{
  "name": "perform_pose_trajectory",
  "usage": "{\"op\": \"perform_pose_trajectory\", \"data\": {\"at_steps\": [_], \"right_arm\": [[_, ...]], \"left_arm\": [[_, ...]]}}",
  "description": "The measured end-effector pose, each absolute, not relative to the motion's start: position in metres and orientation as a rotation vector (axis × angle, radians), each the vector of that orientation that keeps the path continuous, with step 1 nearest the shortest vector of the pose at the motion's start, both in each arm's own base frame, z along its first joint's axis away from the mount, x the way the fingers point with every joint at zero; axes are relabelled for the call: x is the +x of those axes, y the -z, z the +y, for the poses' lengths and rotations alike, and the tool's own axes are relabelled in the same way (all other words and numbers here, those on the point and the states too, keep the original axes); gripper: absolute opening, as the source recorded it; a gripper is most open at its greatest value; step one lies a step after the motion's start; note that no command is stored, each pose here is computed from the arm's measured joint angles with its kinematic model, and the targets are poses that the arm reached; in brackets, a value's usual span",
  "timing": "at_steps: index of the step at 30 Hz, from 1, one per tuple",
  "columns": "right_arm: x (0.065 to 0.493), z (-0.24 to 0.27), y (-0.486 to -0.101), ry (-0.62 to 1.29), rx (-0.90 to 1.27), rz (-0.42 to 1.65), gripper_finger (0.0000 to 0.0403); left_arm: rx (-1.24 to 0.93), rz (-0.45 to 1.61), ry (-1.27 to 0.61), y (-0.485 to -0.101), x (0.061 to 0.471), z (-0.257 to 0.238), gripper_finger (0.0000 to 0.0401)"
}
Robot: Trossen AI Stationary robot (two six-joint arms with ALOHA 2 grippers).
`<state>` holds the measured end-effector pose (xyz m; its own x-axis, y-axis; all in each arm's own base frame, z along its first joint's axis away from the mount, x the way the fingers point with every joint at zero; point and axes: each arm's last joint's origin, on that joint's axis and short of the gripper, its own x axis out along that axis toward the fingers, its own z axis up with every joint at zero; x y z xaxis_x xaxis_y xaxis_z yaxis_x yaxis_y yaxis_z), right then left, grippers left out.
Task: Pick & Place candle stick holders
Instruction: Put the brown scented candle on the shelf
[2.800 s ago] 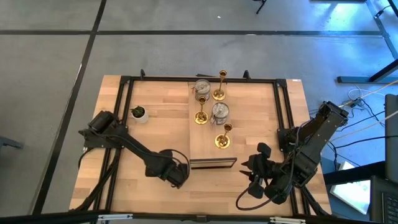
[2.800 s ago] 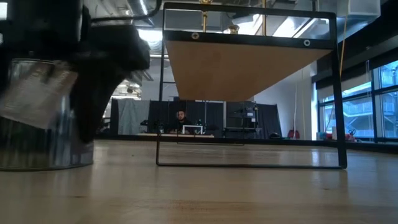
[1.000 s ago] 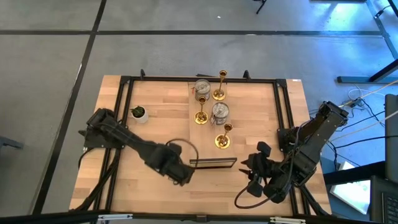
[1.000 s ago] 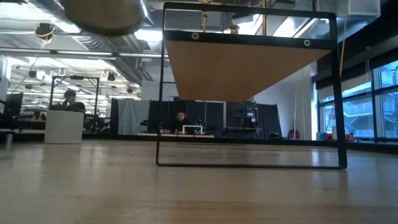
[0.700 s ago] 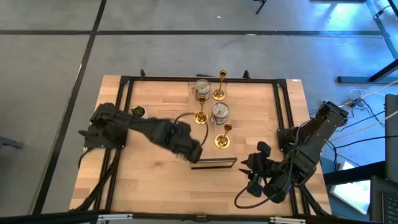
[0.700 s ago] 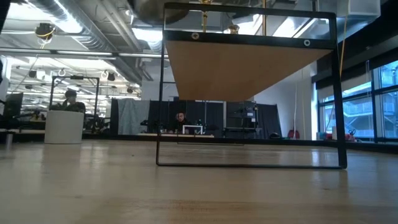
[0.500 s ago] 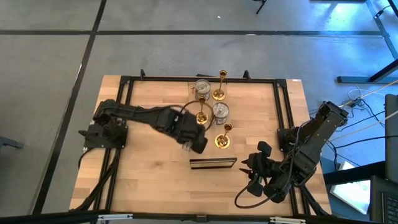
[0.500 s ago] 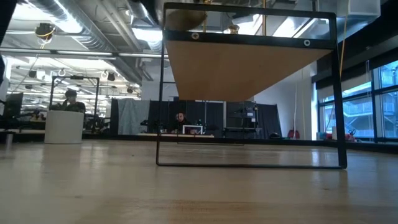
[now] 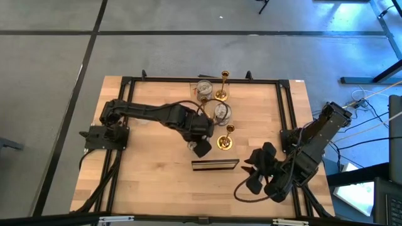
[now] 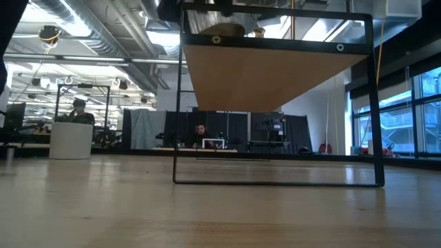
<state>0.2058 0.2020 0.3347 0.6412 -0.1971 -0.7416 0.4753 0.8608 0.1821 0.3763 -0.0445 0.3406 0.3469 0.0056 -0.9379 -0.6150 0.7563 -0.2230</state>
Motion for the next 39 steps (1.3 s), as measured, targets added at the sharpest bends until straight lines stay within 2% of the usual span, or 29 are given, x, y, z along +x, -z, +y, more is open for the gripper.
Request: {"op": "perform_pose_trajectory", "data": {"at_steps": [7,12,19,34,39], "right_arm": [[0.214,0.201,-0.339,0.425,0.450,0.669,0.0130],[0.217,0.199,-0.339,0.432,0.461,0.659,0.0130],[0.221,0.194,-0.339,0.462,0.451,0.643,0.0130],[0.223,0.190,-0.339,0.475,0.447,0.644,0.0130],[0.223,0.190,-0.339,0.474,0.447,0.645,0.0130]], "left_arm": [[-0.337,1.207,-0.324,-0.335,0.378,-0.043,0.0346],[-0.196,1.220,-0.255,-0.332,0.381,-0.042,0.0346],[-0.158,1.246,-0.134,-0.322,0.390,-0.044,0.0346],[-0.131,1.285,-0.110,-0.313,0.393,-0.038,0.0346],[-0.125,1.282,-0.109,-0.314,0.393,-0.039,0.0386]]}}
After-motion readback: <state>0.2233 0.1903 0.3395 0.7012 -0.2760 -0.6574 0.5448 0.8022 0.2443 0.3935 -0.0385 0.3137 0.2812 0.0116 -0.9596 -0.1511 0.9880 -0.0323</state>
